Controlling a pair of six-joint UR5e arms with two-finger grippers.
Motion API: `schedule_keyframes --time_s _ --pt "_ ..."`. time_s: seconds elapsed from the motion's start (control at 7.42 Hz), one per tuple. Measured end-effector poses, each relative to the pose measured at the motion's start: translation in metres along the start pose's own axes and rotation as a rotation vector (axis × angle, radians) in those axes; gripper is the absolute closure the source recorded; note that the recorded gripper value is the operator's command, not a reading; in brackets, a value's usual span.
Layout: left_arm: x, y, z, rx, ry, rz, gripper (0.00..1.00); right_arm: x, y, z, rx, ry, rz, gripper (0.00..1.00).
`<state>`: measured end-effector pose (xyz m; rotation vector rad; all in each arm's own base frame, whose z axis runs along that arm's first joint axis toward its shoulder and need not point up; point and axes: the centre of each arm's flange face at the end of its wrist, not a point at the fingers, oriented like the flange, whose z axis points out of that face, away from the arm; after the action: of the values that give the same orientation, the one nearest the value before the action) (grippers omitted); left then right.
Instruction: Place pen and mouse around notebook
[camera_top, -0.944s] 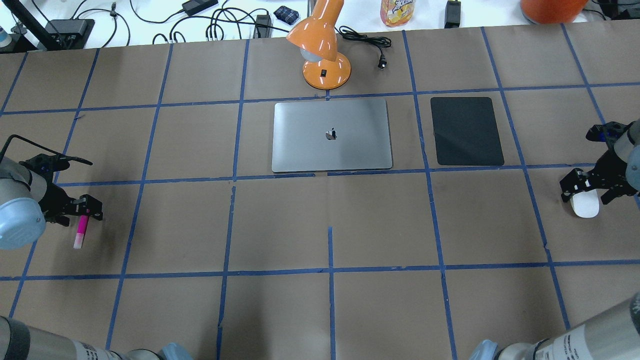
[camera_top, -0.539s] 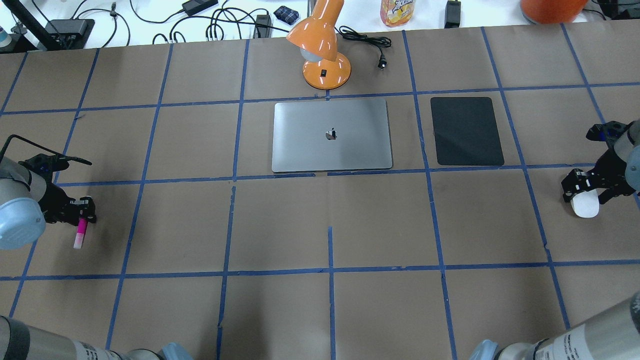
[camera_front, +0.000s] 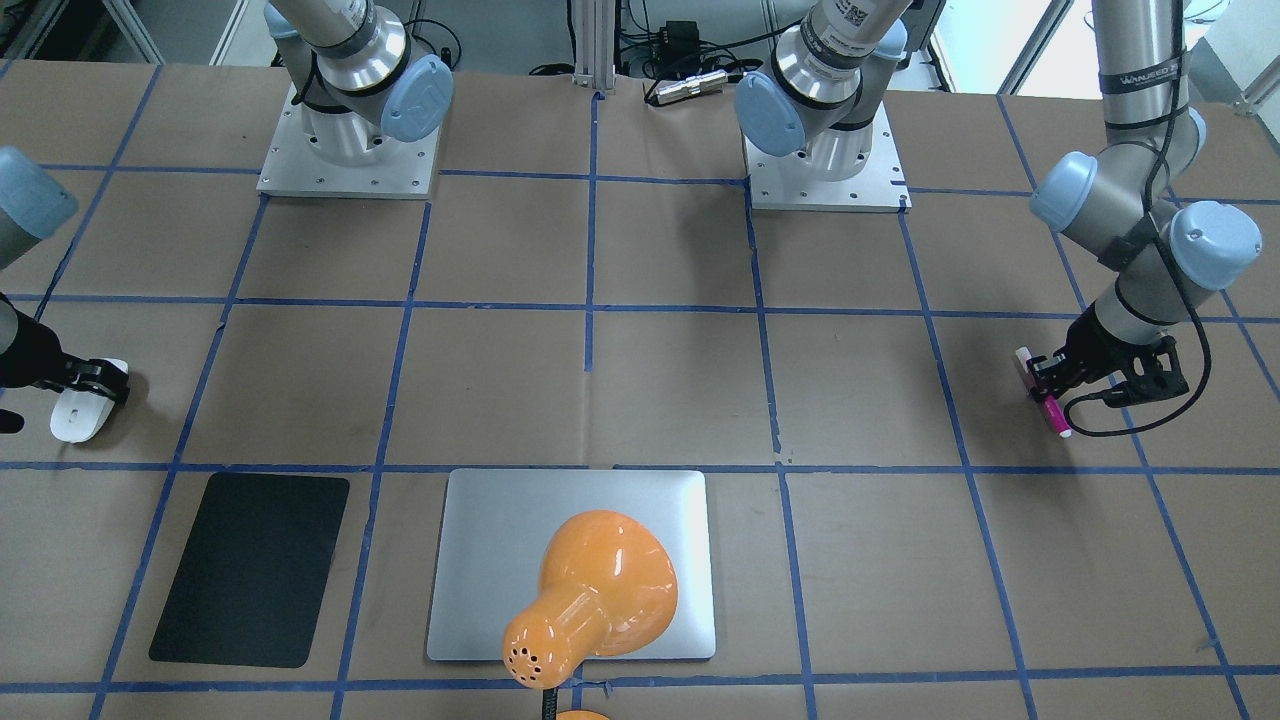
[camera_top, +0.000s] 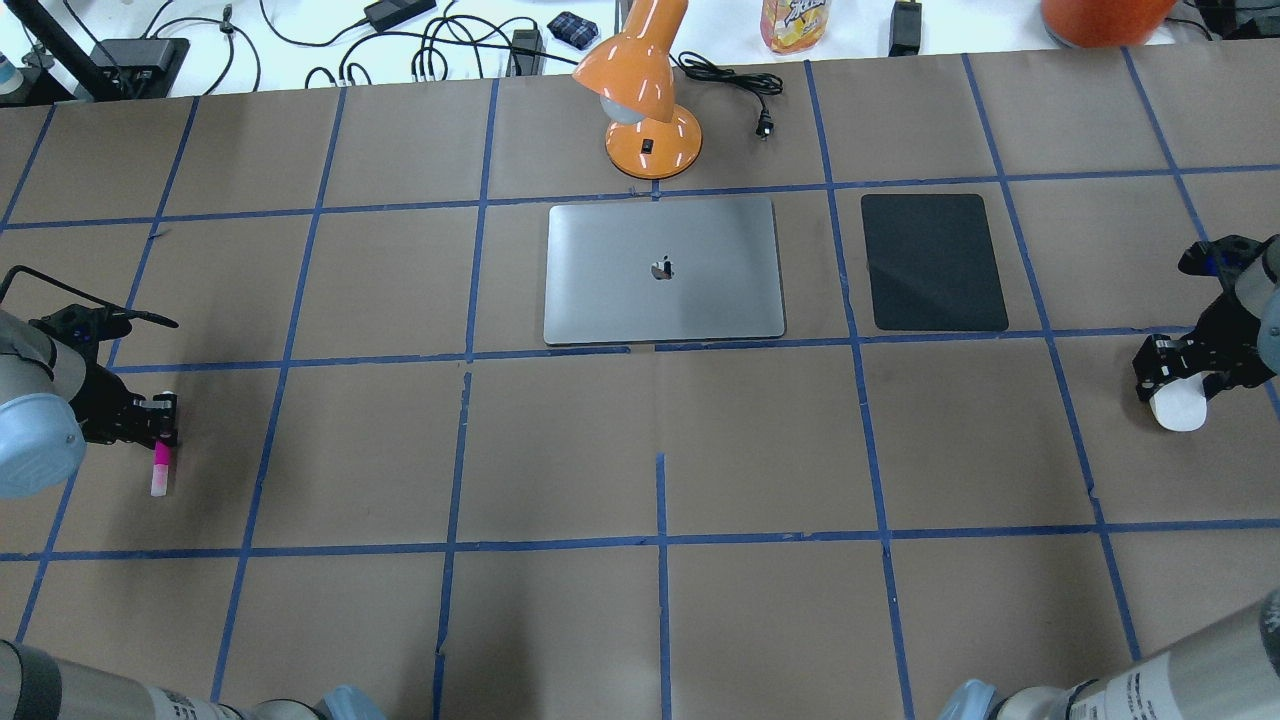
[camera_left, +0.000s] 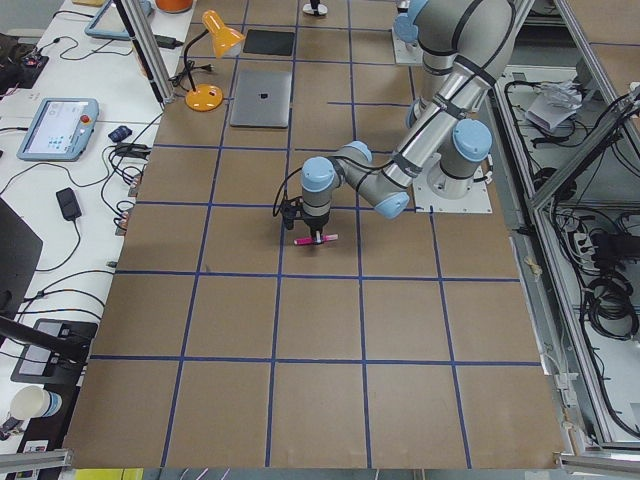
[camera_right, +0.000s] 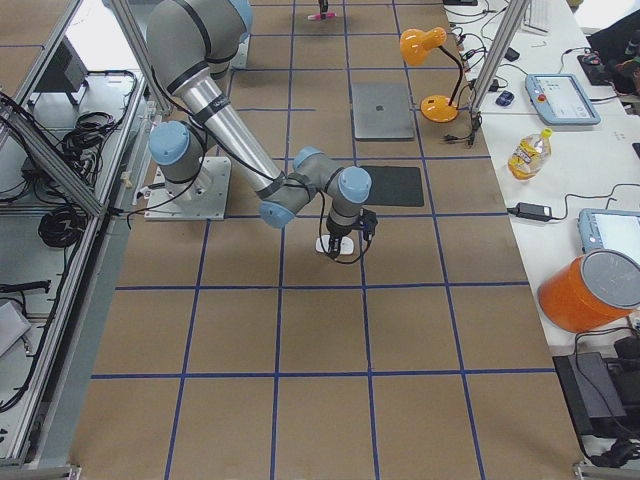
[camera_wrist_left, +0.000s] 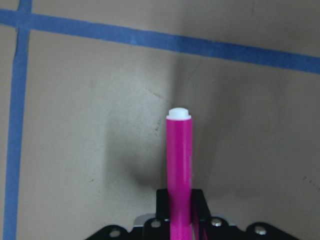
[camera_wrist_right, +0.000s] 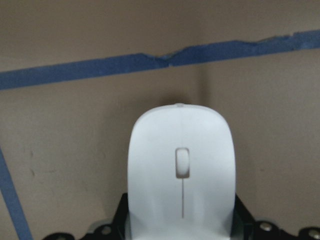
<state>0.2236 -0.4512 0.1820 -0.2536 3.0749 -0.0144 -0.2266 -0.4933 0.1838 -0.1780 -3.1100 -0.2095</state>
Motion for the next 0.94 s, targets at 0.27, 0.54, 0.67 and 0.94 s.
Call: schedule_keyframes --time_s 0.27,0.54,0.67,0.94 --pt "0.019 0.003 -0.022 -0.021 -0.005 0.009 1.0 -0.015 -0.021 -0.047 0.017 0.003 -0.037 0.51" --pt "0.088 0.008 -0.058 -0.036 0.003 -0.064 1.0 -0.072 -0.052 -0.102 0.041 0.012 -0.107 0.5" --pt "0.132 0.014 -0.076 -0.041 0.003 -0.14 1.0 -0.113 -0.062 -0.116 0.056 0.017 -0.126 0.5" --pt "0.225 0.03 -0.096 -0.039 0.0 -0.346 1.0 -0.183 -0.075 -0.117 0.08 0.003 -0.107 0.5"
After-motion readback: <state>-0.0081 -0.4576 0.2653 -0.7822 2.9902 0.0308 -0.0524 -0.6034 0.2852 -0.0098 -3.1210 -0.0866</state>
